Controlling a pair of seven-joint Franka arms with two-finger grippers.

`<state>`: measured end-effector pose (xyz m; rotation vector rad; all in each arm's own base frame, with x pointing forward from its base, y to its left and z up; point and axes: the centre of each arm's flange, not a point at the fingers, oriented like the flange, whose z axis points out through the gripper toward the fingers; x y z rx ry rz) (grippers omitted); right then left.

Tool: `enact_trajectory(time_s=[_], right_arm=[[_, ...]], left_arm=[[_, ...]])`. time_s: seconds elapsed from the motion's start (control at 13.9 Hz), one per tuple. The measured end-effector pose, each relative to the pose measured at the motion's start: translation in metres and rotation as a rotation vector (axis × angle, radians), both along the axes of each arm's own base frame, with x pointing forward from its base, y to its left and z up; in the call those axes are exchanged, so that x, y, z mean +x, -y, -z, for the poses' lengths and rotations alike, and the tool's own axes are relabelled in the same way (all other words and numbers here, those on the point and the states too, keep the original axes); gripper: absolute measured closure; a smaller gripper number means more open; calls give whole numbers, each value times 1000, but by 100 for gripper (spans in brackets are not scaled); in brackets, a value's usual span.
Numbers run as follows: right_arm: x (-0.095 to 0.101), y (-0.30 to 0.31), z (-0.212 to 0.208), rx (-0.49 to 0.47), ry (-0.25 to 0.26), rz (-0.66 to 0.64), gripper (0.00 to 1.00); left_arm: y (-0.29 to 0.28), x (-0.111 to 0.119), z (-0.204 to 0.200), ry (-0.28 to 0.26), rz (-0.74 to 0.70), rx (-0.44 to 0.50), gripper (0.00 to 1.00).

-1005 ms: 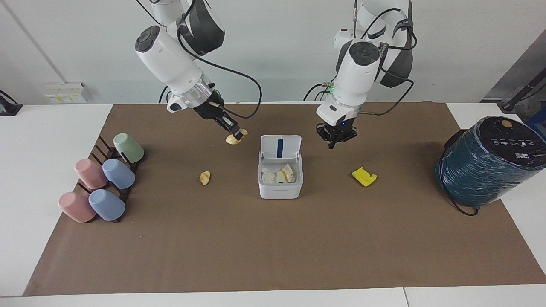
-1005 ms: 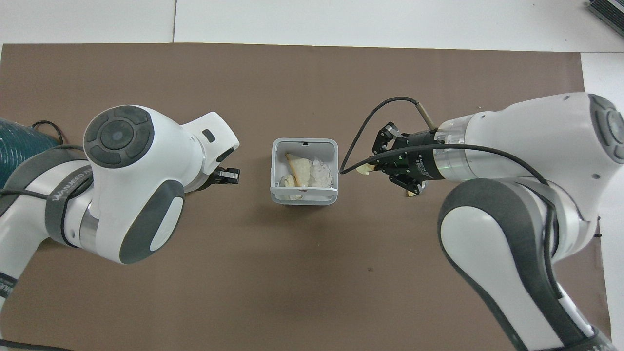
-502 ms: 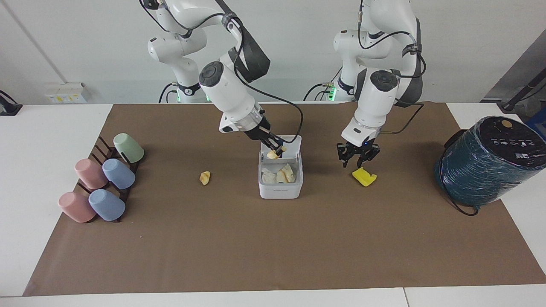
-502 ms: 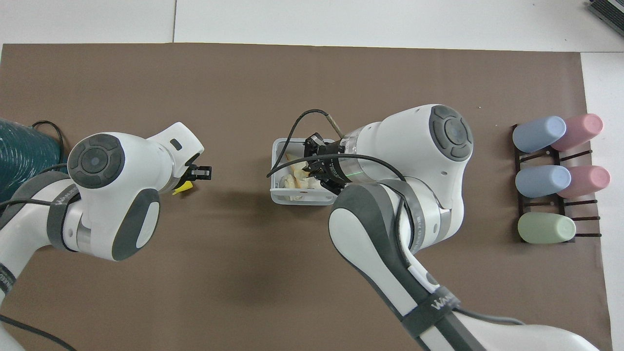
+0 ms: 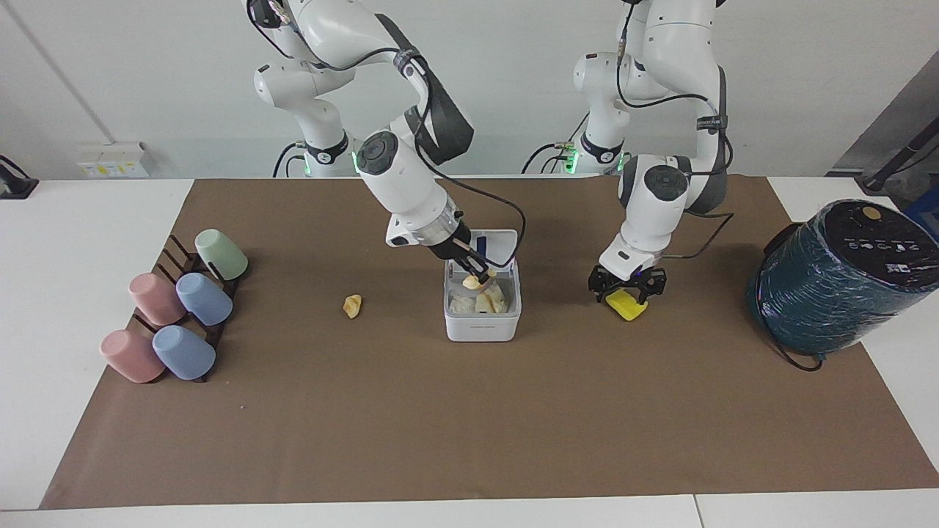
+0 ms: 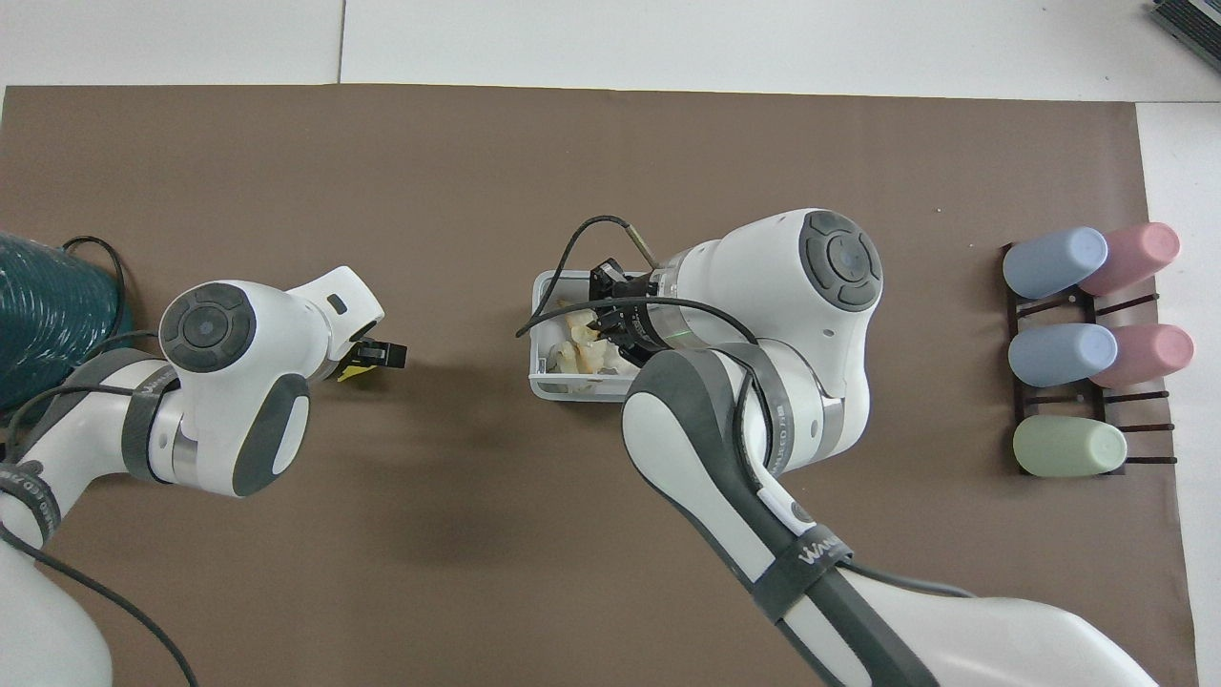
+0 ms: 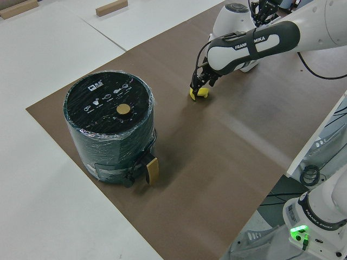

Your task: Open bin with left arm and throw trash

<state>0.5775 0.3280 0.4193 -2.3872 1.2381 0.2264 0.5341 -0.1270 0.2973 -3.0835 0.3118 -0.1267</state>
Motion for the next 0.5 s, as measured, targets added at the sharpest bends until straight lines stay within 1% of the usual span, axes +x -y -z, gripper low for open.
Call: enact_trajectory(time_s=[0.07, 0.14, 0.29, 0.36, 0.43, 0.5], right_arm=[[1, 0, -1, 6, 9, 7, 90], [2, 0, -2, 16, 14, 16, 84], [2, -1, -3, 25, 16, 21, 60], [1, -3, -3, 25, 18, 15, 50], [1, -4, -3, 25, 21, 7, 40], [1, -4, -3, 25, 23, 3, 28]], left_arm=[[-2, -3, 4, 0, 3, -1, 6], [-2, -4, 6, 2, 4, -2, 15], [0, -4, 3, 13, 10, -5, 44], [2, -3, 0, 20, 14, -7, 59], [4, -1, -5, 33, 17, -10, 70], [7, 3, -14, 52, 19, -15, 80]])
